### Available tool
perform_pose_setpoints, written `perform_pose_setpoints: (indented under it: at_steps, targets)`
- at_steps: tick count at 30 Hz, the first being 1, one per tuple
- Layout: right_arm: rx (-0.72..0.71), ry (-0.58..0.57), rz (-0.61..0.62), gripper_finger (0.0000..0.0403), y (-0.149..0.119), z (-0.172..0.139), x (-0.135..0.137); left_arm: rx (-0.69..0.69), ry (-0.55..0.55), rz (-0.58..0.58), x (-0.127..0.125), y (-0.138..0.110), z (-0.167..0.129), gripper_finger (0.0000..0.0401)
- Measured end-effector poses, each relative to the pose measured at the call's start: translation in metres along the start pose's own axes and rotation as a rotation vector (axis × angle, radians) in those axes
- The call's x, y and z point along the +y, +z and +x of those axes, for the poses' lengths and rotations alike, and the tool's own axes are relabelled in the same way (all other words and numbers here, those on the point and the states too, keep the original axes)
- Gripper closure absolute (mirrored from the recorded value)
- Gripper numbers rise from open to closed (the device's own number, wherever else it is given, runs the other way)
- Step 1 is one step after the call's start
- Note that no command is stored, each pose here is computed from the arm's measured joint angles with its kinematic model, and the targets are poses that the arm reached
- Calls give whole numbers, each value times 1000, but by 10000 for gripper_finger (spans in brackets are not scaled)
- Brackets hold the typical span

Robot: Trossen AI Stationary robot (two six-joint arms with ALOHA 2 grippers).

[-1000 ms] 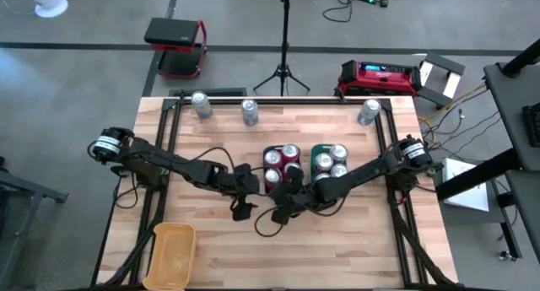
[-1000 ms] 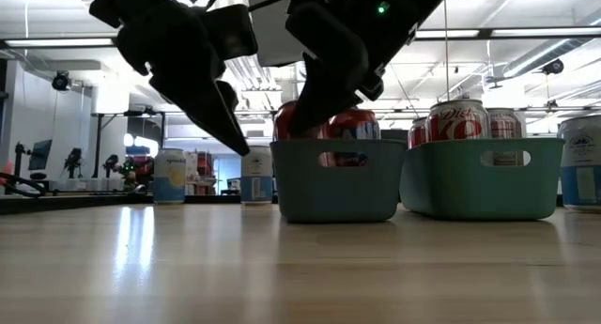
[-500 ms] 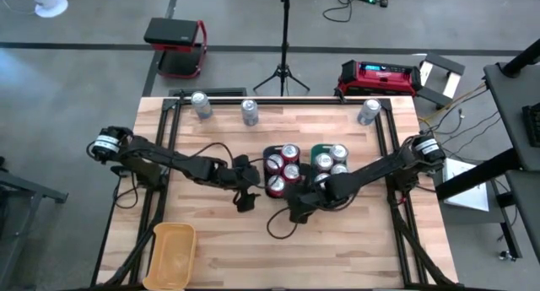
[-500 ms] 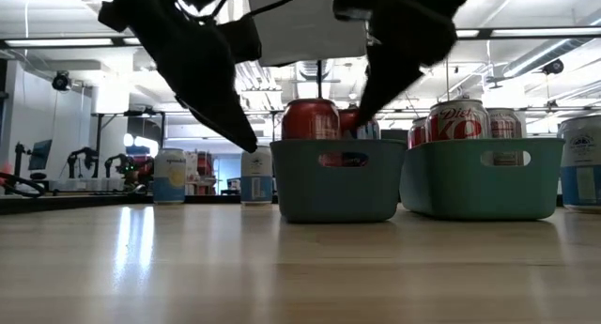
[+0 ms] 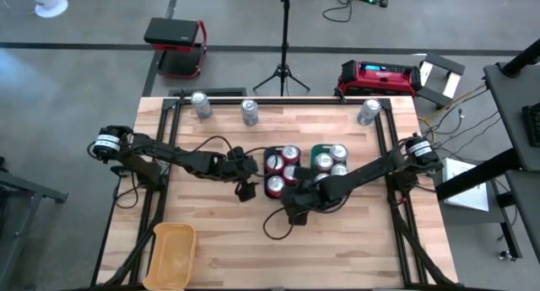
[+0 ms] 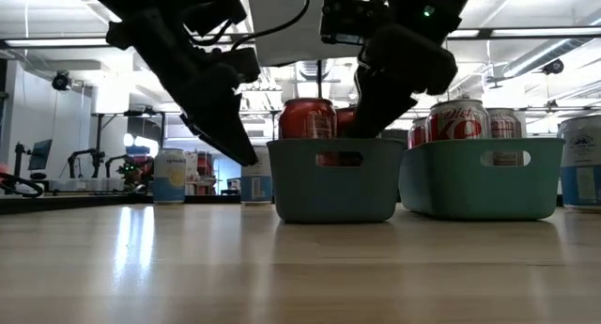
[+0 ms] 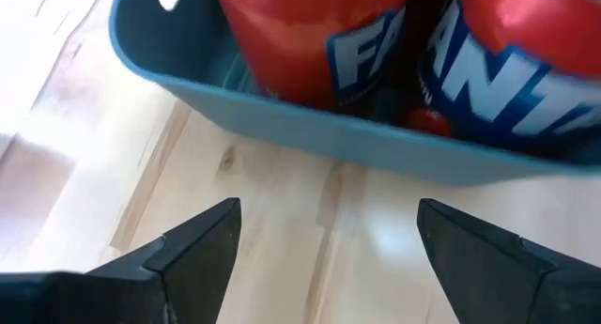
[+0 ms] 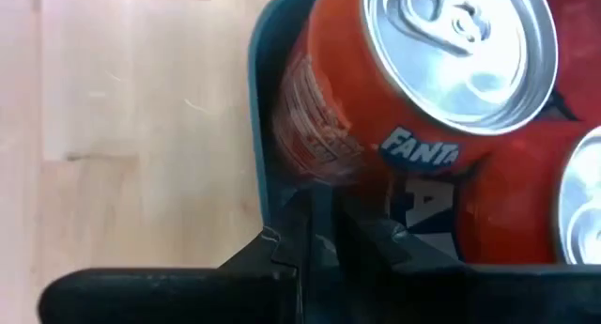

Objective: Sort soda cans
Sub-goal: Adjust the dark green bin, then move the yellow bin beside the dark green bin

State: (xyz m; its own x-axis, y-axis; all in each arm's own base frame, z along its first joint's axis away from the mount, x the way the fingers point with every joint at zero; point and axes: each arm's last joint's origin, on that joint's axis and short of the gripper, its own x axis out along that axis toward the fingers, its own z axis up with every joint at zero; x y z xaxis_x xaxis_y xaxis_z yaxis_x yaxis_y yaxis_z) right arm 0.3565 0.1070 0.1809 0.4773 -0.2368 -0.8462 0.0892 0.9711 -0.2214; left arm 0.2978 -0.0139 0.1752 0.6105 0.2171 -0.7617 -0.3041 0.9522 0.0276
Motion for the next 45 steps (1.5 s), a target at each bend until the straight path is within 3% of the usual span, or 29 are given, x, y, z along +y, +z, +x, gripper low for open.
perform_pose_setpoints:
  at_steps: [10, 18, 23, 30, 35, 39, 43, 45]
  targets:
    - [-16, 8, -33, 354, 10, -11, -5, -7, -4, -29, -2, 1, -1, 94]
    - [-20, 5, -16, 349, 16, -74, -24, 77, 22, -59, -6, -9, -22, 94]
    - [-80, 37, 49, 326, 1, -104, -27, 3, 34, -31, -21, -14, -35, 95]
    - [1, 73, 52, 279, -33, -97, -12, -109, 34, -46, -36, -22, -33, 95]
    - [-14, 79, 19, 250, -43, -79, -3, -145, 10, -63, -41, -23, -34, 95]
    - [-48, 92, -35, 237, -45, -65, 4, -34, -93, -101, -47, -25, -43, 95]
    - [-109, 105, -97, 226, -39, -67, 7, 127, -273, -199, -56, -6, -66, 95]
    - [-147, 96, -123, 221, -35, -68, 7, 212, -291, -191, -64, 1, -80, 94]
